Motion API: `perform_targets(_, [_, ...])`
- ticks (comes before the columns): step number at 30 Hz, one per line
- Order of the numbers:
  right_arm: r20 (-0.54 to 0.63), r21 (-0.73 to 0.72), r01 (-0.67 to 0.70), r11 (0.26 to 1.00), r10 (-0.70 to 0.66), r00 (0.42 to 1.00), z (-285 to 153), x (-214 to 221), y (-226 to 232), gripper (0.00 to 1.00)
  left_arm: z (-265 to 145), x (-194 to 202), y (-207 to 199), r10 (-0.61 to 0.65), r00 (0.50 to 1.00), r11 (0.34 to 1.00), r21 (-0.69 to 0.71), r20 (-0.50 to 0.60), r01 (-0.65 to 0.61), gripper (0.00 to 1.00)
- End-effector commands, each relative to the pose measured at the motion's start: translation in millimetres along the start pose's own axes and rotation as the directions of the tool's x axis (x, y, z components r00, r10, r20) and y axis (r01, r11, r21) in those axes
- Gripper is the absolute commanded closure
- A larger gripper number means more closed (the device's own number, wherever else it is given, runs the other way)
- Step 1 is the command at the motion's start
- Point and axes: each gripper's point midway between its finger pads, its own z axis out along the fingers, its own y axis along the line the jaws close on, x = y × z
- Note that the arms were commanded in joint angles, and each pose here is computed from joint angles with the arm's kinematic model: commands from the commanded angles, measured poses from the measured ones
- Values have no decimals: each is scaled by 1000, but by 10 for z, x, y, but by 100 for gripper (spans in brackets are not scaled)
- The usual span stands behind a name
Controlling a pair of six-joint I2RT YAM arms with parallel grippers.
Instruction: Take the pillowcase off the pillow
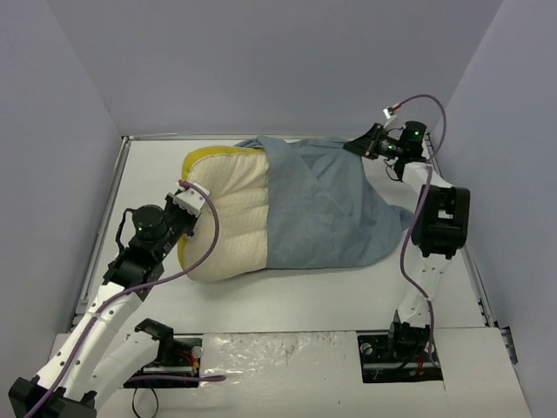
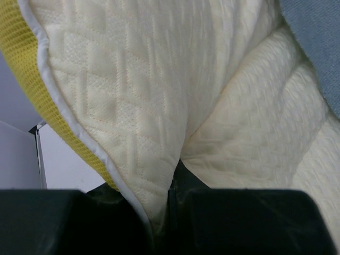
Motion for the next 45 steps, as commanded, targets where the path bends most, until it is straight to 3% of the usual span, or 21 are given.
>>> perform_targets(1, [114, 267, 378, 886, -419, 901, -713, -801, 200, 100, -130, -496, 700, -20, 994, 958, -282, 103, 49, 98])
perform_targets(2, [103, 316, 330, 890, -377, 920, -757, -725, 49, 100, -137, -494, 774, -37, 994, 949, -307, 100, 66, 98])
perform_targets(3, [74, 419, 403, 814, -473, 878, -925, -821, 35, 100, -170, -501, 925, -71, 992, 930, -353, 106, 104, 98])
perform_targets(6, [33, 560, 436, 705, -545, 838, -1295, -838, -102, 100, -204, -484, 1190, -152, 980, 881, -433, 127, 192, 98])
perform_targets(15, [-16, 777, 390, 494, -603, 798, -2197, -980, -421, 100, -268, -556, 1583, -249, 951, 797, -519, 184, 309, 98])
perform_targets(20, [-5, 814, 352, 462, -601, 800, -2424, -1067, -543, 100, -239, -485, 1604, -311, 931, 773, -521, 188, 363, 98])
perform_targets(24, [-24, 788, 377, 487, -588, 809, -2338, -992, -582, 100, -35, -271, 1572, -382, 915, 764, -513, 130, 392, 98])
perform_targets(27, [-108, 751, 442, 491, -569, 815, -2159, -826, -560, 100, 88, 31, 1556, -452, 891, 740, -543, 35, 397, 98])
perform_targets(31, [-138, 800, 444, 404, -595, 791, -2310, -900, -481, 100, -59, 368, 1807, -554, 832, 616, -683, -22, 392, 98])
perform_targets(33, [-124, 830, 408, 381, -587, 800, -2434, -968, -535, 100, -221, 428, 1989, -588, 809, 522, -753, 22, 400, 98])
perform_targets(38, [-116, 866, 370, 335, -586, 802, -2614, -1023, -563, 100, -496, 419, 2188, -605, 793, 389, -841, 75, 377, 98])
perform_targets(45, [-105, 883, 355, 308, -607, 788, -2725, -1086, -485, 100, -646, 404, 2322, -606, 788, 328, -869, 107, 370, 98])
